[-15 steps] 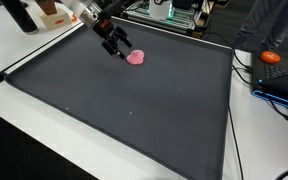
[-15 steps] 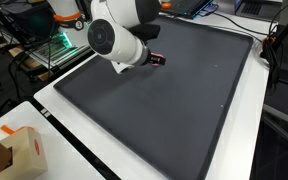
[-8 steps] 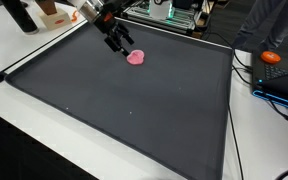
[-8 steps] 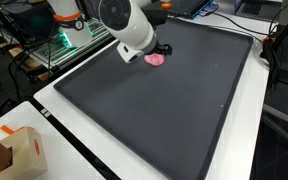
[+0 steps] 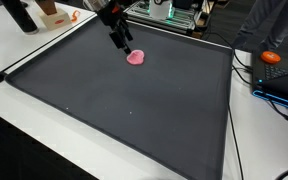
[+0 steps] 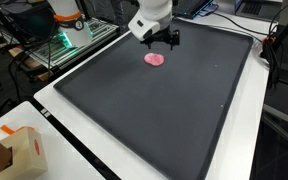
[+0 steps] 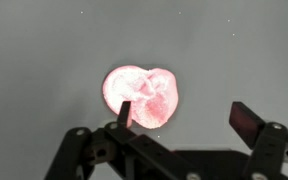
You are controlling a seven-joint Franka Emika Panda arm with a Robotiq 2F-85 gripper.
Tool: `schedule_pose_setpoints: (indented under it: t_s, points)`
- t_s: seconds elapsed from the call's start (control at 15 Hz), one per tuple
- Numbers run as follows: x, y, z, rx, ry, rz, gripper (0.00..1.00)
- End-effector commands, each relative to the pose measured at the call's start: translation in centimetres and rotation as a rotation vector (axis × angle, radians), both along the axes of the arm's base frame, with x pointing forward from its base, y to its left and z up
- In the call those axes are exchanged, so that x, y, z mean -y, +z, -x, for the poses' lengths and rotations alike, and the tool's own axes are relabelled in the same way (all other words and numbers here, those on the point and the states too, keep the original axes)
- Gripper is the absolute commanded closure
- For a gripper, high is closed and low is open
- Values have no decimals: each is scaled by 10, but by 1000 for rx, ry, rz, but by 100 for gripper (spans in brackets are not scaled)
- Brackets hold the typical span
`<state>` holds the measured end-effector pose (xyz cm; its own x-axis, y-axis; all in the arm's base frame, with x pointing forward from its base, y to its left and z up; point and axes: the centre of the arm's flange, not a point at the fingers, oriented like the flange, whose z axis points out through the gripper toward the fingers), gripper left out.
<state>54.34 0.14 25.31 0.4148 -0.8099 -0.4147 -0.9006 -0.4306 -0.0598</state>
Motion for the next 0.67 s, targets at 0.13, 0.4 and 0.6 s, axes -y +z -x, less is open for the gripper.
schedule_pose_setpoints:
  t_s: [0.13,0.4,0.6]
  points:
    - [-34,20,14,47,62,180,0]
    - [-39,20,3,39,86,193,0]
    - [-43,21,5,40,96,212,0]
